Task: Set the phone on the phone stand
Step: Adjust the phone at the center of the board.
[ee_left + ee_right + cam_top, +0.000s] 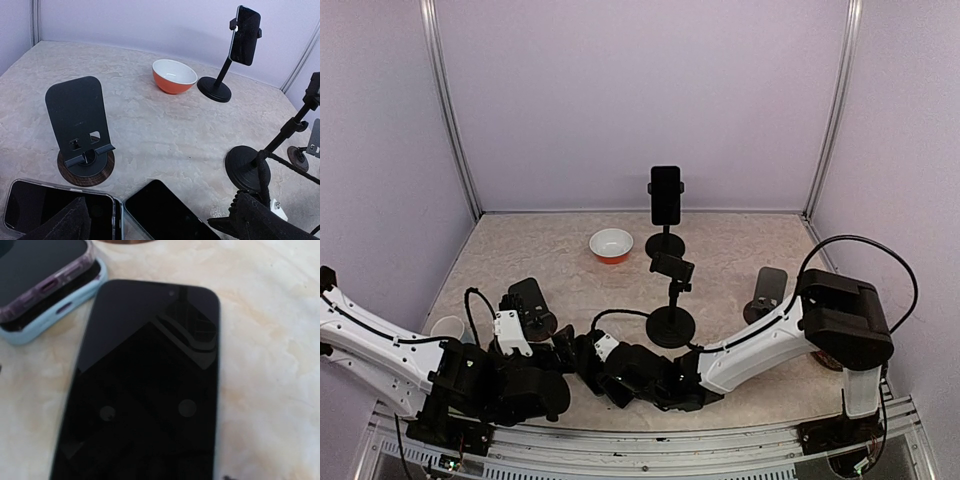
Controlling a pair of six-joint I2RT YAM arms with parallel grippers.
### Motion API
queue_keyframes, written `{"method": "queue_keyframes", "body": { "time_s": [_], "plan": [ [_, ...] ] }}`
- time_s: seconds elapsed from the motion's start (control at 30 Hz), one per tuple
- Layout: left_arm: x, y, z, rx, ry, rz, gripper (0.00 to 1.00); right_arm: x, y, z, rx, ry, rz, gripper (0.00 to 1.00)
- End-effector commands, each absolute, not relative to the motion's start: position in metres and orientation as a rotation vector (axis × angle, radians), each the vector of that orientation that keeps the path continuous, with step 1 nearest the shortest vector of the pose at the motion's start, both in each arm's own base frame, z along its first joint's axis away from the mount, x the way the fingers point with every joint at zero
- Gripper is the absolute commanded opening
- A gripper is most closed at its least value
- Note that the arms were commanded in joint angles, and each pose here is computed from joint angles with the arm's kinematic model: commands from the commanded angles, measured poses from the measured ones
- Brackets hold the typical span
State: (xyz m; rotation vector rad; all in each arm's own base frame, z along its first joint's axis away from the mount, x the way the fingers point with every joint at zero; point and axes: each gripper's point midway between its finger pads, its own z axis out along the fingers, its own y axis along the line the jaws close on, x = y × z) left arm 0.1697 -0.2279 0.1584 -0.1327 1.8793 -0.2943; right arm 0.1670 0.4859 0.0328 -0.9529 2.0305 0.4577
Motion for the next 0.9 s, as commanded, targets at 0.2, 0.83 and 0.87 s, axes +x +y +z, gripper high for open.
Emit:
{"method": "queue_keyframes", "body": {
  "time_s": [0.2, 0.83, 0.87],
  "plan": [
    [0.169, -0.216, 0.176, -0.17, 1.845, -0.292, 0.99, 0.153, 0.504, 0.061, -1.114, 2.024, 0.478, 0.8],
    [0.168, -0.194, 0.176, -0.195, 1.843, -0.284, 0.99, 0.178, 0.511, 0.019, -1.077, 2.177, 0.443, 0.96],
    [0.168, -0.193, 0.175, -0.194, 1.842, -0.28, 0.99, 0.178, 0.511, 0.016, -1.08, 2.184, 0.435, 0.96]
  ]
}}
